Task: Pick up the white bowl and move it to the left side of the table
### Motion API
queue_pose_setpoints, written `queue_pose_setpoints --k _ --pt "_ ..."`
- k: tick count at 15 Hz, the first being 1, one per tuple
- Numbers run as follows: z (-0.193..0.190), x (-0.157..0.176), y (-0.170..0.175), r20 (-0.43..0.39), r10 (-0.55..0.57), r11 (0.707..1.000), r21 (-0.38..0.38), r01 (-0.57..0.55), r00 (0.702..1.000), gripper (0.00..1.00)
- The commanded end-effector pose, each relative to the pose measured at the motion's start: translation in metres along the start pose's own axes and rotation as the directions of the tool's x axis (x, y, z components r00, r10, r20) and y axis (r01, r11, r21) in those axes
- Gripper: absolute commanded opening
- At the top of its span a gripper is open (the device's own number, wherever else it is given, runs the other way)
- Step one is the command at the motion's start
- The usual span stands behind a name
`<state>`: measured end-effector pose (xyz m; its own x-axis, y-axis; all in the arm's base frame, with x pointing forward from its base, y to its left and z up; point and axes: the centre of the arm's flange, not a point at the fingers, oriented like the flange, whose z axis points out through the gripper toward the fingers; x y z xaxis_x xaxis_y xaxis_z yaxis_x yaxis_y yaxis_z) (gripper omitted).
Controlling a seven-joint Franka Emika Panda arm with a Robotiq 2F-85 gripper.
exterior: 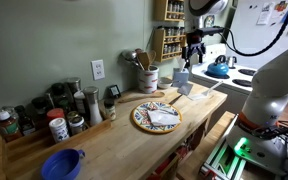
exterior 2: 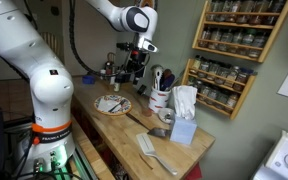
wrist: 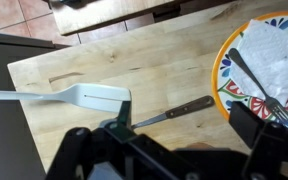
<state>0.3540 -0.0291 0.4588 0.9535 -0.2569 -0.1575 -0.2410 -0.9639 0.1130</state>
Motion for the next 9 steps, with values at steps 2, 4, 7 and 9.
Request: queue_pose_setpoints --k 2,4,7,9 --pt "-0.008 0.035 -0.031 -0.117 -0.191 0.981 -0.065 0.185 0.975 1.0" --pt "-0.005 0.049 -0.046 -0.173 -0.292 0.956 -0.075 0.283 0.941 1.0" --pt "0.01 0.067 -0.059 -0.261 -0.428 0.903 -0.082 0.422 0.865 1.0" --pt "0.026 0.077 -0.064 -0.291 -0.496 0.867 -0.116 0.485 0.818 1.0"
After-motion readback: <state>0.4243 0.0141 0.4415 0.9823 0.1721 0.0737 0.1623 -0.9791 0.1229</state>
